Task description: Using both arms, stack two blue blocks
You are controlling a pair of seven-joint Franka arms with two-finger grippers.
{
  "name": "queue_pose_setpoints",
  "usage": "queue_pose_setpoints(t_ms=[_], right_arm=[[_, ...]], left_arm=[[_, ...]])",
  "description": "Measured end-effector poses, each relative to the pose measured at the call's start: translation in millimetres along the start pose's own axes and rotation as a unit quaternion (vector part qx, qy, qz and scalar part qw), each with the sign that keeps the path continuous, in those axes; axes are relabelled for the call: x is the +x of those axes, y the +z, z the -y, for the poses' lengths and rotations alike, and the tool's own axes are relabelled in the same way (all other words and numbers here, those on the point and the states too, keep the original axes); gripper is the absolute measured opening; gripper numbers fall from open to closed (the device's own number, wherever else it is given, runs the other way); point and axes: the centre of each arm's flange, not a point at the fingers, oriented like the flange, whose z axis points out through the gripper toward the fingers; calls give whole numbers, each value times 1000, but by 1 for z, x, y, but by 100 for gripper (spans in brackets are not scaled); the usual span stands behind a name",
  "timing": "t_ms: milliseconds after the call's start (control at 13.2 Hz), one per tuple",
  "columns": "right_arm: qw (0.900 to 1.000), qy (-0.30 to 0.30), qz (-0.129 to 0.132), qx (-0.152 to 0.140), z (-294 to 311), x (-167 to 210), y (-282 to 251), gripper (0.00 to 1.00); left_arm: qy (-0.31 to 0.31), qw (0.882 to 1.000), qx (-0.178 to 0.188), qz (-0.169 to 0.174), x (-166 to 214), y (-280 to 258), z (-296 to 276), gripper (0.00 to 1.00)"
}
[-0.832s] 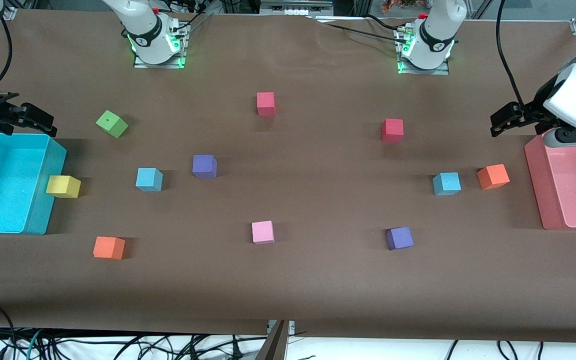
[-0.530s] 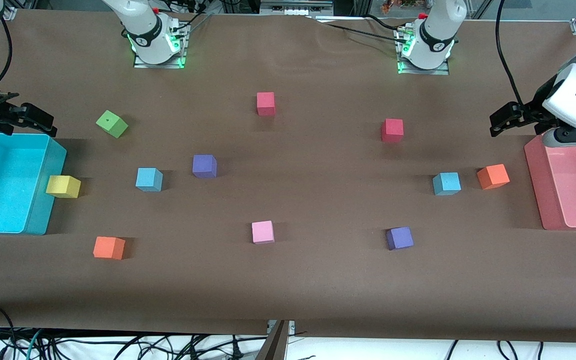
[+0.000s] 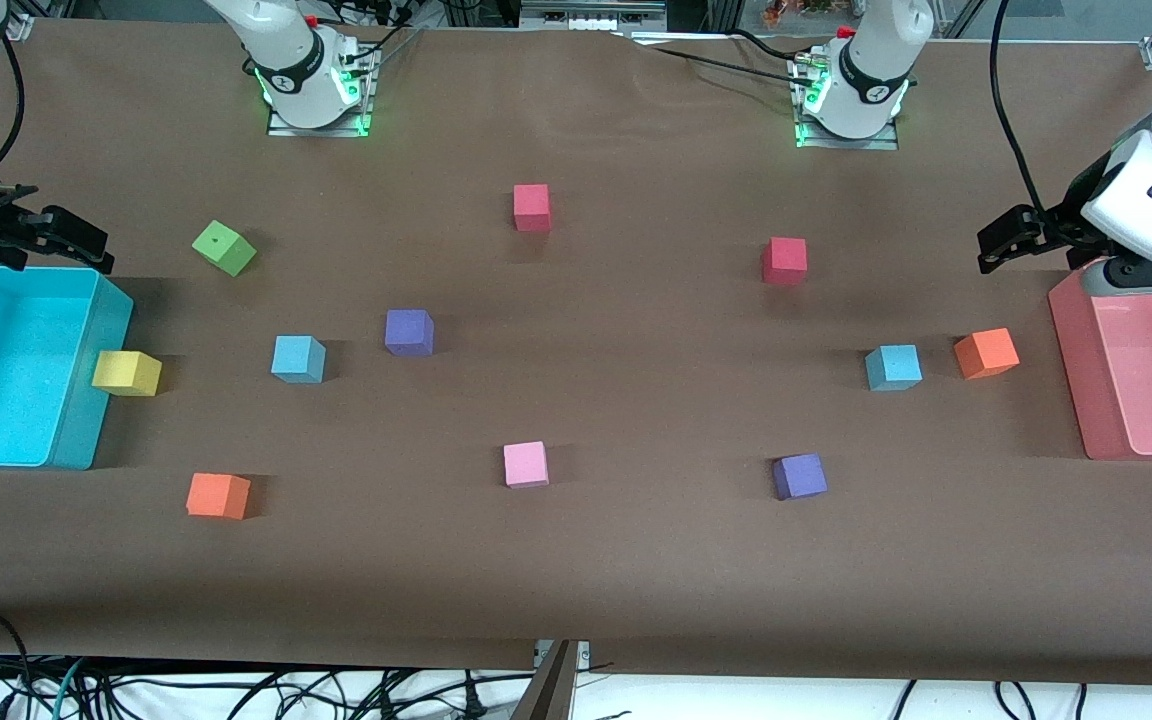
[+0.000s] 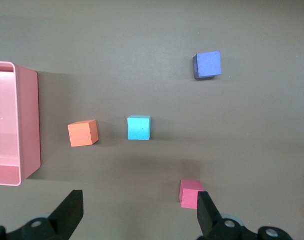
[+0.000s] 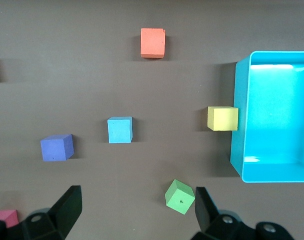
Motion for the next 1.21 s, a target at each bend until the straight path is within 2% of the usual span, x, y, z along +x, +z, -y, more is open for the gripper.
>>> queue_pose_setpoints(t_ms=[605, 1211], right_arm=[[1000, 0, 0, 0, 0, 0, 0, 100], [1000, 0, 0, 0, 0, 0, 0, 100]], left_arm=[[-2, 1000, 2, 15, 0, 18, 3, 100], [-5, 1000, -4, -13, -13, -5, 8, 100]])
